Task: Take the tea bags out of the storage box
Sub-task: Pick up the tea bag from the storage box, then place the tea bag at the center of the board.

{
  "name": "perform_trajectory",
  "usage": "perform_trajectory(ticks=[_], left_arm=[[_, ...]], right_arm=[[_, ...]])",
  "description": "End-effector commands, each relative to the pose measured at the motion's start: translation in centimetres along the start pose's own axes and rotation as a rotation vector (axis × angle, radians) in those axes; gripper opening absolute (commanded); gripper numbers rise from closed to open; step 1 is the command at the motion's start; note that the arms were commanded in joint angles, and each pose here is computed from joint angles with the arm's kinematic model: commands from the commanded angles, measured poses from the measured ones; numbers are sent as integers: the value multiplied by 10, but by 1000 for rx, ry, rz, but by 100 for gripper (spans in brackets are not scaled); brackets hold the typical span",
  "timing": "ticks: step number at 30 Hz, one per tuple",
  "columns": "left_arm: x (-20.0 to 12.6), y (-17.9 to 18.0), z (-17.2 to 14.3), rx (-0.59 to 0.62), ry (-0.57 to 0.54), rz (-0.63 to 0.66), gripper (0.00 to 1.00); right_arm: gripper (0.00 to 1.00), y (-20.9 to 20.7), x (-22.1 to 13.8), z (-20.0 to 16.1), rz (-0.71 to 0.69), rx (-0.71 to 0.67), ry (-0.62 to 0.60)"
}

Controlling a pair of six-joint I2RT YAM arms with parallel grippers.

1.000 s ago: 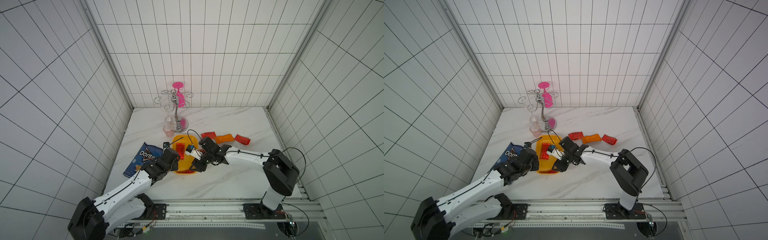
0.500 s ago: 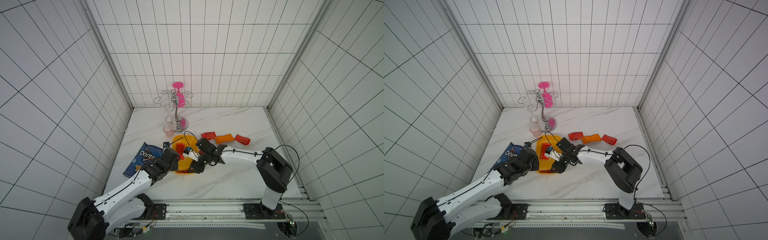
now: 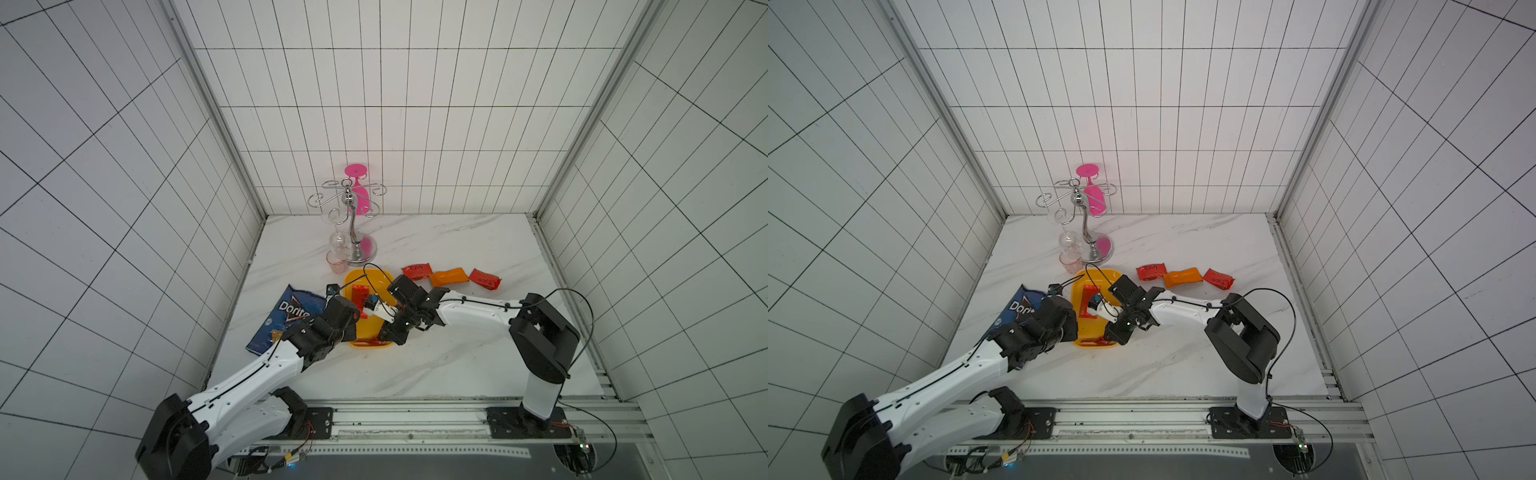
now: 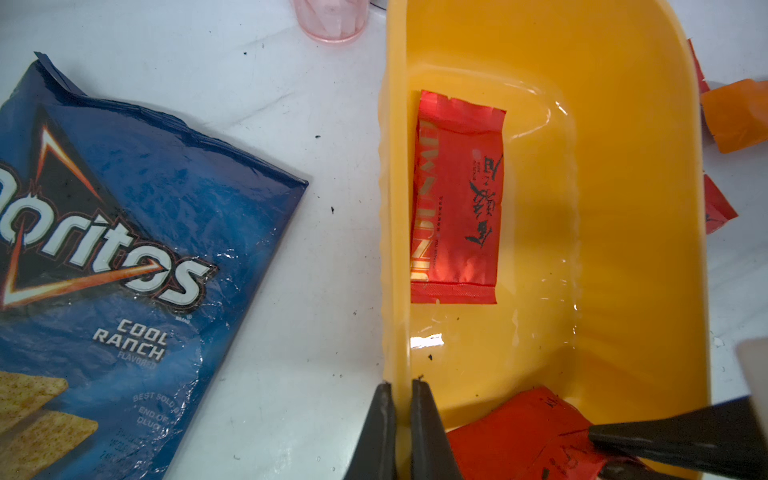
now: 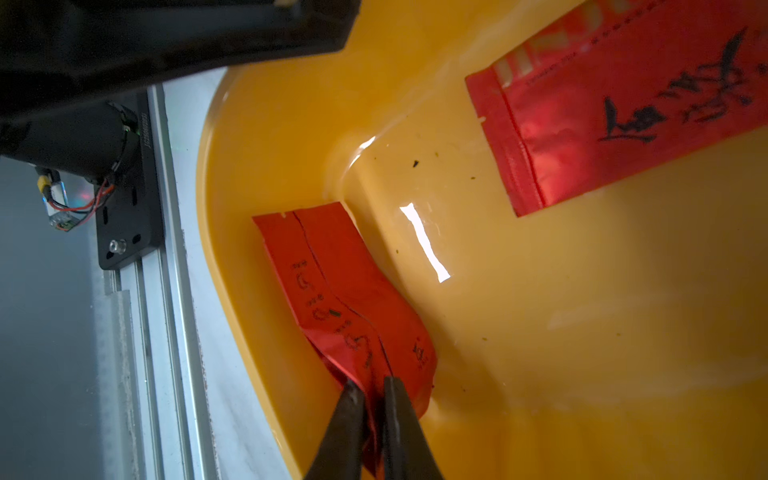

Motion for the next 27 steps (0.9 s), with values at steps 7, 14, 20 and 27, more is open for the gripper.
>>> perform_trajectory(ticks=[7, 14, 20, 27], left_arm=[[0, -3, 2, -3, -13, -12, 0], [-1, -2, 2, -4, -17, -12, 0], [0, -1, 2, -6, -17, -9, 0], [-1, -2, 3, -7, -19, -10, 0]], right_arm=[[0, -1, -25, 30, -71, -26, -61], [0, -14, -70, 45, -210, 34, -145], [0, -33, -132, 22, -352, 205, -203], [0, -58, -199, -64, -827, 522, -96]])
Point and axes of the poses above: each gripper's point midway between its finger pads, its own x axis out along the fingers, its own y axis along the line the jaws close on, z = x × y, the point moved 6 cm from there along -x, back along the fingers, and after that the axes turned 14 degrees about -x, right-handed, at the moved point
